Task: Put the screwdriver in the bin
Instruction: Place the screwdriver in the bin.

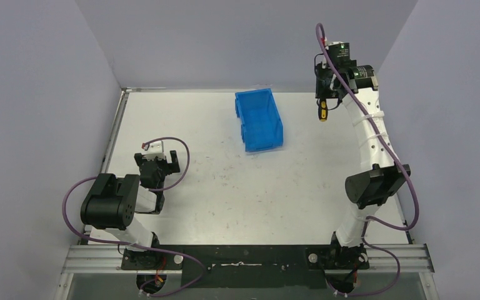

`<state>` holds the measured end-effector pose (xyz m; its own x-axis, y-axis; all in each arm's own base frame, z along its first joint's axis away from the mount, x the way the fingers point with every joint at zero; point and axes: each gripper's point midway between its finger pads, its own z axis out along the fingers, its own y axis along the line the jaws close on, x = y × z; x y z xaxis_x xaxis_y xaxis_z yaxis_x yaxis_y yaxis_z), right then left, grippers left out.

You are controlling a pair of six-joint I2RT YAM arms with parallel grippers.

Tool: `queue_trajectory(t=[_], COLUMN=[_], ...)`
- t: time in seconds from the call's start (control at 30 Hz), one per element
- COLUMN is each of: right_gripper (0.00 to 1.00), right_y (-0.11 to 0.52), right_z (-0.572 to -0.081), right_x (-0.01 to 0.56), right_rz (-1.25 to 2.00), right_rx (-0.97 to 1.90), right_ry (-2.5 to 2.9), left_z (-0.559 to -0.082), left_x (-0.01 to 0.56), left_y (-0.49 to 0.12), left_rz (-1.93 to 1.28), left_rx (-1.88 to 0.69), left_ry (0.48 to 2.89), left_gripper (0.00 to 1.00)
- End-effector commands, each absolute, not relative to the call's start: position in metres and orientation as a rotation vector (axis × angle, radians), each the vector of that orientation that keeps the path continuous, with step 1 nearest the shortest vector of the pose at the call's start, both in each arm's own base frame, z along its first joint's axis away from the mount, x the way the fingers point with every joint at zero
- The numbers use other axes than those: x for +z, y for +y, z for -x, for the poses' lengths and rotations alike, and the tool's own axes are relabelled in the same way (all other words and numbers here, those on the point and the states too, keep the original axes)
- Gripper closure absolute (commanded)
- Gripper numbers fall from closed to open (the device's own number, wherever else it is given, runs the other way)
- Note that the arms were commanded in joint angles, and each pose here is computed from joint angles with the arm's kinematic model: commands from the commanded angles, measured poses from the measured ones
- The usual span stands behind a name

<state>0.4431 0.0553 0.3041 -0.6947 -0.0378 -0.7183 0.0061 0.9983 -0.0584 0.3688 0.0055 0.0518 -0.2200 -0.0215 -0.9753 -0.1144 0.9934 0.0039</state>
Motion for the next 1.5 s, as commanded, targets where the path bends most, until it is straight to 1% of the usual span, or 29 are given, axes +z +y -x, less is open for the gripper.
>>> queue_trajectory(t=[0.0, 0.6, 0.97, 1.47], right_gripper=[1.0, 1.0, 1.0, 1.0], right_y=[0.077, 0.198, 0.234, 0.256], right_z=[-0.443, -0.473, -0.491, -0.512], right_x=[0.313, 0.29, 0.268, 0.171], right_rz=[0.09, 0.274, 0.331, 0.385], right_rx=[-0.084, 0.103, 0.157, 0.195], right_ry=[2.313, 2.248, 2.217, 2.263], left_z=[-0.381, -0.381, -0.381, -0.381], left_x=[0.073, 0.073, 0.073, 0.073], left_y=[0.004, 0.004, 0.004, 0.004], left_rz=[0.098, 0.097, 0.097, 0.097], left_rx=[0.078, 0.079, 0.078, 0.078], left_ry=[1.713, 1.714, 1.713, 1.713], left_gripper=[0.03, 0.03, 0.03, 0.03])
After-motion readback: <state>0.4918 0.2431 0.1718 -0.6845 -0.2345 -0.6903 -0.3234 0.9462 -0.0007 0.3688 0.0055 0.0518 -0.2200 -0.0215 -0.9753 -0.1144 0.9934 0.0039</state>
